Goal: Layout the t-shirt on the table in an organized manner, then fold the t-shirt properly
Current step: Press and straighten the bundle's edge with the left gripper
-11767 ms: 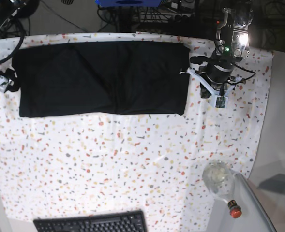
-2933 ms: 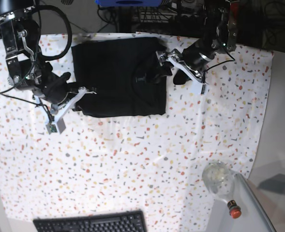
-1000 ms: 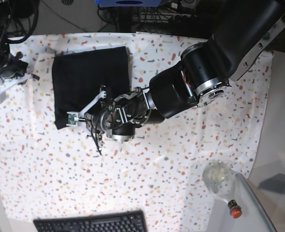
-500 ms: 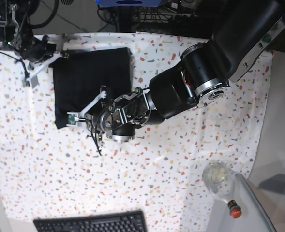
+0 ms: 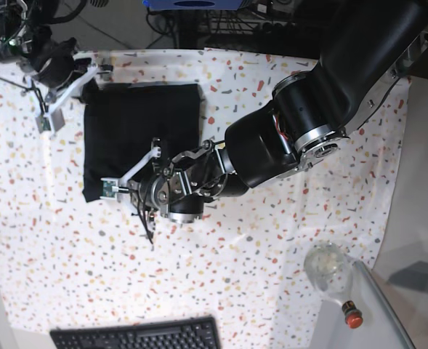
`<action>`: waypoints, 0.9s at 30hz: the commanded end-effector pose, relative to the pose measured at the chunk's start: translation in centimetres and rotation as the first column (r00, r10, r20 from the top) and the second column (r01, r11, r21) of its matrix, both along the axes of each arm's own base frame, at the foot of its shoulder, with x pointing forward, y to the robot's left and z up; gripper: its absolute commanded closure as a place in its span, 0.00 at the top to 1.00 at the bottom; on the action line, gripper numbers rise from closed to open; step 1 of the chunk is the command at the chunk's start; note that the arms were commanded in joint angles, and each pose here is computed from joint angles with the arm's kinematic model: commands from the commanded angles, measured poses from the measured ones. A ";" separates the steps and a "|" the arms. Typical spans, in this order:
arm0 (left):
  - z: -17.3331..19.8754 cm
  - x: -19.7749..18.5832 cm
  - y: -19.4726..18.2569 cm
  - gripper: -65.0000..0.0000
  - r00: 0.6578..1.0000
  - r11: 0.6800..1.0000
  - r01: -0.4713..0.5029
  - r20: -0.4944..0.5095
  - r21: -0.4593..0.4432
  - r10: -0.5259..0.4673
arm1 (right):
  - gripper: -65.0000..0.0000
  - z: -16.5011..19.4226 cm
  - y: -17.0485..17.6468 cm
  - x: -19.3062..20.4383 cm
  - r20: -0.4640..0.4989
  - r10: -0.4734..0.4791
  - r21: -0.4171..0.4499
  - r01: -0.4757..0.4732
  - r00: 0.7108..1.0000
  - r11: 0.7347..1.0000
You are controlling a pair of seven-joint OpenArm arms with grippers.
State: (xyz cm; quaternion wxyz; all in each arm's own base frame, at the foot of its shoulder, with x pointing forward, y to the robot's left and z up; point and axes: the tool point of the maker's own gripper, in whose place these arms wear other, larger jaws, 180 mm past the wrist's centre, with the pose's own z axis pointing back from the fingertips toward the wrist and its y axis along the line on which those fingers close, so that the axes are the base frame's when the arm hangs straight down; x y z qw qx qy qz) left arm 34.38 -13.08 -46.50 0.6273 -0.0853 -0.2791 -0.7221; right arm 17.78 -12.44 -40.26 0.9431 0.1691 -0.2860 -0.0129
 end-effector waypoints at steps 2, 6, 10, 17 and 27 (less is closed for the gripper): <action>2.0 1.3 -1.5 0.00 0.999 0.999 0.011 0.040 -0.045 -0.009 | 0.00 0.5 0.0 1.6 0.034 -0.001 0.002 0.001 0.999 1.000; 2.1 1.3 -1.5 0.00 0.999 0.999 0.012 0.040 -0.046 -0.010 | 0.00 -2.1 -0.8 3.4 -0.033 -0.033 0.008 0.034 0.999 0.999; 2.1 1.4 -1.6 0.00 0.999 0.999 0.013 0.042 -0.047 -0.011 | 0.00 -5.8 -1.7 1.8 -0.159 -0.058 0.002 0.059 0.986 0.998; 2.3 1.4 -1.7 0.00 0.999 0.999 0.016 0.045 -0.050 -0.013 | 0.00 -4.8 -1.2 -0.8 -0.157 -0.035 -0.005 0.035 0.987 0.999; 2.2 1.3 -1.7 0.00 0.999 0.999 0.017 0.042 -0.049 -0.014 | 0.00 -3.3 -0.4 3.1 -0.079 -0.037 0.017 0.038 0.996 0.999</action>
